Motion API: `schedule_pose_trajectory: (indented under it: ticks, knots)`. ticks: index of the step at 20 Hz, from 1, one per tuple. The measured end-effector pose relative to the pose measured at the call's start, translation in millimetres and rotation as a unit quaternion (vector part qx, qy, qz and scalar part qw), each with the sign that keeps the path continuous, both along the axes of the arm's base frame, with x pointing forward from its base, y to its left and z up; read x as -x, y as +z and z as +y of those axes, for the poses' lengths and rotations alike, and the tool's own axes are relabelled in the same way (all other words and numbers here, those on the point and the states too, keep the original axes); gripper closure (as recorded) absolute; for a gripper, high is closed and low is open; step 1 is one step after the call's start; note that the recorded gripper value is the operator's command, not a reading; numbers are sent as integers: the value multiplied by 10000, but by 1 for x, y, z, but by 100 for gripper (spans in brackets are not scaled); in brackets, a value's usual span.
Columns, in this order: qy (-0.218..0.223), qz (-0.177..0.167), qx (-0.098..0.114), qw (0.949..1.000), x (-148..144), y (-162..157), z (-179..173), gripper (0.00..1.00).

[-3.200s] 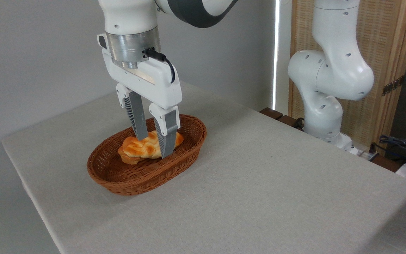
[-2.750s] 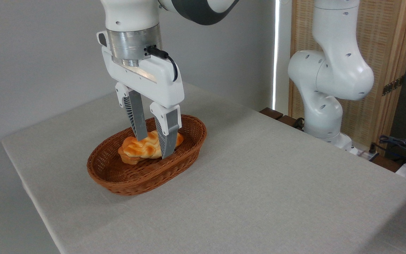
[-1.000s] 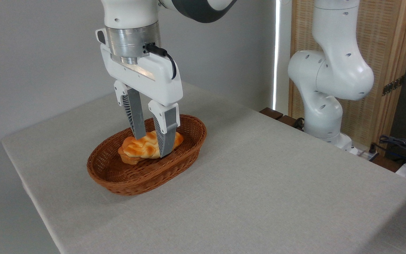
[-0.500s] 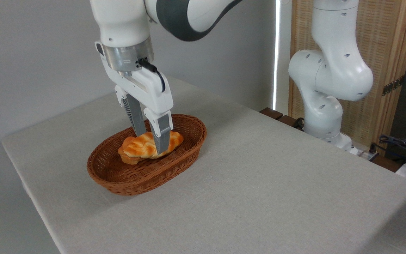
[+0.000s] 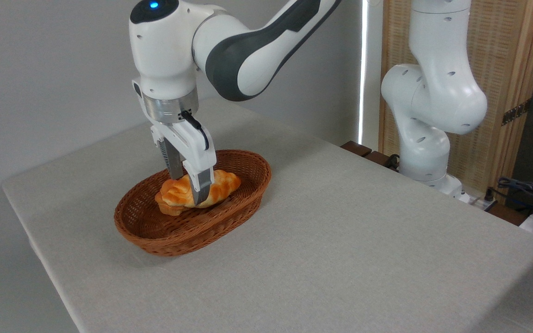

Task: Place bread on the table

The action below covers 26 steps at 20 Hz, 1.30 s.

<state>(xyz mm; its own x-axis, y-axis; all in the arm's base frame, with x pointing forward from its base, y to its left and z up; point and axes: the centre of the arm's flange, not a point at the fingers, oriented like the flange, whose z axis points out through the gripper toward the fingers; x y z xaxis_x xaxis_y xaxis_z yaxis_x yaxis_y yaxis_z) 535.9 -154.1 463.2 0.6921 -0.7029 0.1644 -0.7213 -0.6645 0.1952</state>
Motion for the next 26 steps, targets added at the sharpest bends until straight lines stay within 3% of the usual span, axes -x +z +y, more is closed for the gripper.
schedule_pose_trajectory:
  ticks: [10,11,13,15,26]
  knots:
    - [-134,195,-53,9997,10,-22,-13,0]
    - [-154,233,-62,9996,10,-26,-15,6]
    - [-180,269,-71,9995,10,-31,-19,38]
    - [-184,269,-71,9994,10,-31,-19,56]
    - [-155,229,-60,9996,7,-28,-15,52]
